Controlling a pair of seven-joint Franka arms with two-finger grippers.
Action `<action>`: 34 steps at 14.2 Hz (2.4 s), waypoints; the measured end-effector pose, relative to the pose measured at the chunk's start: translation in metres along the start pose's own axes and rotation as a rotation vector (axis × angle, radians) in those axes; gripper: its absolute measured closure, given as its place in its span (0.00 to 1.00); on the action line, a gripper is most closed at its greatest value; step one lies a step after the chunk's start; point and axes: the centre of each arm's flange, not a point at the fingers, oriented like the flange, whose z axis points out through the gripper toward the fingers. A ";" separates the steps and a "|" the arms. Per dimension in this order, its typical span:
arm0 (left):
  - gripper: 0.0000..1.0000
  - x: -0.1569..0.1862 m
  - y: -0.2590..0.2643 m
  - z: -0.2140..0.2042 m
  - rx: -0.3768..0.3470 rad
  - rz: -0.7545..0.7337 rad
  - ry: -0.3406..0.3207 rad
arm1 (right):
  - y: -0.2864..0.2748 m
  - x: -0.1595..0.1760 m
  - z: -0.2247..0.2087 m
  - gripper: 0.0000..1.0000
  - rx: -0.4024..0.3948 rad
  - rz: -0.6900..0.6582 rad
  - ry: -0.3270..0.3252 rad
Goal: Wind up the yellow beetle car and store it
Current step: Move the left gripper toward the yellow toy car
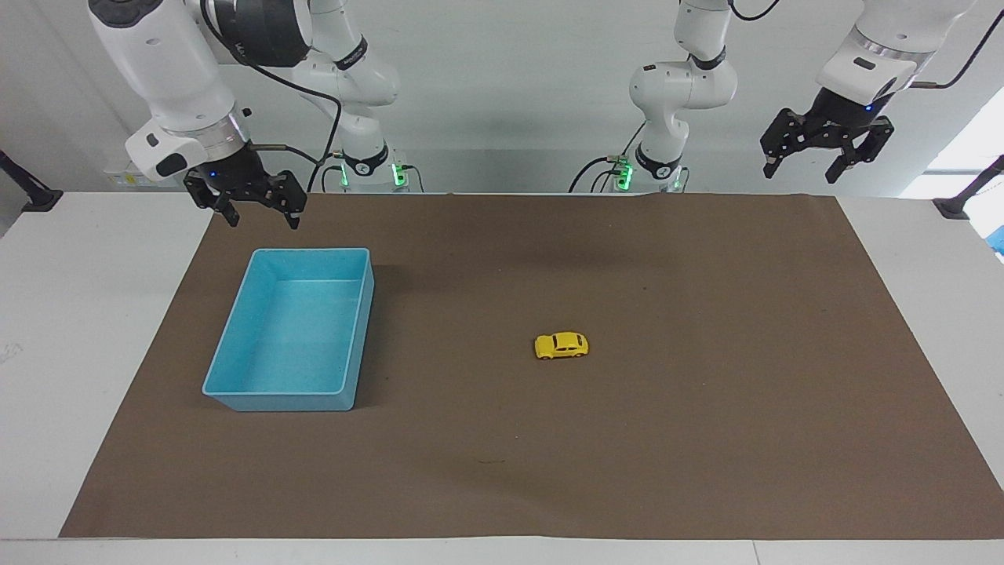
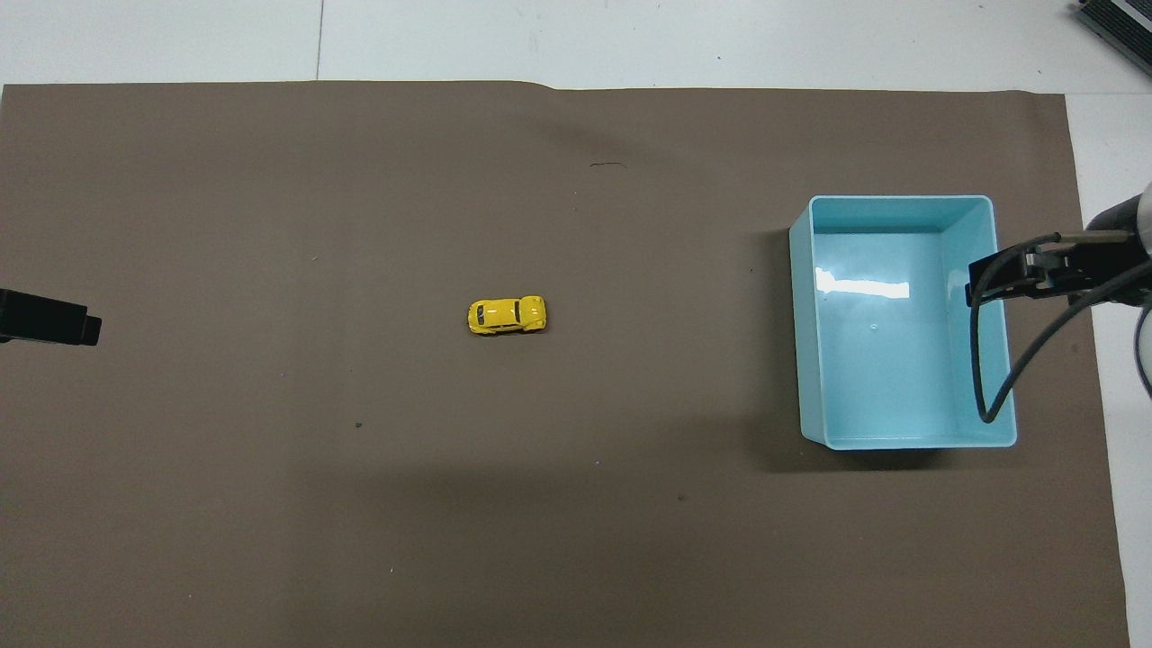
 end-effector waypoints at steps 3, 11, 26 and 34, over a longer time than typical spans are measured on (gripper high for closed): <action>0.00 0.000 0.000 0.000 0.000 0.000 0.000 | 0.000 0.000 0.000 0.00 0.000 0.000 0.000; 0.00 0.001 0.003 0.006 -0.001 0.005 -0.014 | 0.000 0.000 0.000 0.00 0.000 0.000 0.000; 0.00 0.019 0.045 0.088 0.013 -0.649 -0.049 | 0.000 0.000 0.001 0.00 0.000 0.000 -0.005; 0.00 0.038 0.075 0.117 -0.016 -1.175 -0.029 | 0.000 0.000 0.001 0.00 0.000 0.000 -0.005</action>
